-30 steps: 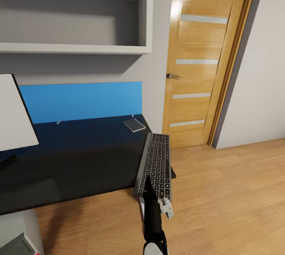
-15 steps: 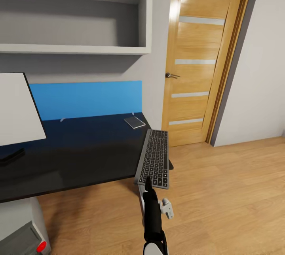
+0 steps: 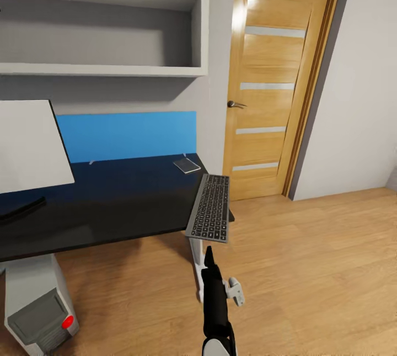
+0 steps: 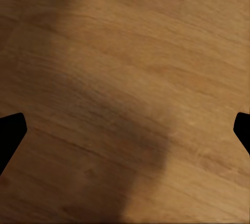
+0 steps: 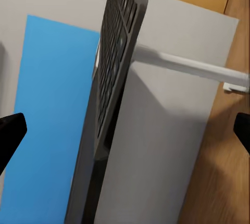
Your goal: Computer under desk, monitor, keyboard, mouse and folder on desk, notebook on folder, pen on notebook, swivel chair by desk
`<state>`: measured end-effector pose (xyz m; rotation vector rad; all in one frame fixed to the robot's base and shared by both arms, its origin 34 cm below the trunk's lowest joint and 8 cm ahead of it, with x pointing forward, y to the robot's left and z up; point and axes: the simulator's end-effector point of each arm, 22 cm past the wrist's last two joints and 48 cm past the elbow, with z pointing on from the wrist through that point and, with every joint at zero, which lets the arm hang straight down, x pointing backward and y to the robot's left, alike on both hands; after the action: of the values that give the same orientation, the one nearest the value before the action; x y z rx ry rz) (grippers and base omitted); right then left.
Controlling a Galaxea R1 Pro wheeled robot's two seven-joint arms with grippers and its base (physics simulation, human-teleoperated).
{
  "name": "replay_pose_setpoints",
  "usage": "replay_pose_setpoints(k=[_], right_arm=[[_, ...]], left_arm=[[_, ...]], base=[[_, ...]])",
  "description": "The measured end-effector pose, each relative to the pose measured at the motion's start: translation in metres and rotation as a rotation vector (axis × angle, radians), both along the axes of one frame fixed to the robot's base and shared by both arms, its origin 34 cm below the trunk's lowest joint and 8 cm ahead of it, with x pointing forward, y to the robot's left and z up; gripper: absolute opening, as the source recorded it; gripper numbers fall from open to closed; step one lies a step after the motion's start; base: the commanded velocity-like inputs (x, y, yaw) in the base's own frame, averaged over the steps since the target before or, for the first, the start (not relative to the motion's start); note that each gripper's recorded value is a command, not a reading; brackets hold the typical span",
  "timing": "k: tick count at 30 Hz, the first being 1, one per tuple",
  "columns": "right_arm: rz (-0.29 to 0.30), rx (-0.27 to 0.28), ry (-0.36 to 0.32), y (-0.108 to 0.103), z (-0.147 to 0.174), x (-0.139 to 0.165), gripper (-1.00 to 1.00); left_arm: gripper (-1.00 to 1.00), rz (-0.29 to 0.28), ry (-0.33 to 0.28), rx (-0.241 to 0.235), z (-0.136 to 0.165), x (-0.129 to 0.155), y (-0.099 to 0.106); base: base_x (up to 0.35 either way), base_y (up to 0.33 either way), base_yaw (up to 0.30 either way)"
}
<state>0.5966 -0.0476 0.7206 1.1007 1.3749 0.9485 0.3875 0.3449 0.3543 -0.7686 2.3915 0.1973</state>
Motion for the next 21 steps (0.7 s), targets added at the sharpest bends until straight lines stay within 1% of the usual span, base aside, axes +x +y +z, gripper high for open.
replay_pose_setpoints(k=[3,8,9,14,15,17,18,21], right_arm=[[-0.012,-0.001,0.001,-0.006,-0.001,0.002,1.0],[-0.052,-0.004,0.003,-0.025,-0.003,0.007,1.0],[-0.065,-0.01,0.003,-0.034,-0.004,0.009,1.0],[-0.102,-0.039,0.004,-0.063,-0.009,0.014,1.0],[-0.117,-0.053,0.006,-0.075,-0.012,0.015,1.0],[-0.132,-0.071,0.008,-0.088,-0.015,0.017,1.0],[-0.147,-0.089,0.01,-0.102,-0.019,0.018,1.0],[-0.168,-0.129,0.014,-0.126,-0.025,0.019,1.0]], left_arm=[[1.0,0.001,0.0,0.0,0.0,0.0,0.0],[1.0,0.002,0.001,0.002,0.0,0.0,0.001],[1.0,0.003,0.001,0.003,0.0,0.0,0.002],[1.0,0.003,0.002,0.004,0.0,-0.001,0.002],[1.0,0.003,0.002,0.003,0.0,-0.001,0.002],[1.0,0.003,0.001,0.003,0.0,-0.001,0.002],[1.0,0.003,0.001,0.003,0.0,-0.001,0.001],[1.0,0.003,0.001,0.002,0.0,0.0,0.001]], base=[[-0.06,-0.021,0.0],[-0.021,-0.007,0.0],[-0.008,-0.003,0.0],[-0.004,-0.002,0.0],[-0.002,-0.001,0.0],[-0.001,0.0,0.0],[0.0,0.0,0.0],[0.0,0.0,0.0]])
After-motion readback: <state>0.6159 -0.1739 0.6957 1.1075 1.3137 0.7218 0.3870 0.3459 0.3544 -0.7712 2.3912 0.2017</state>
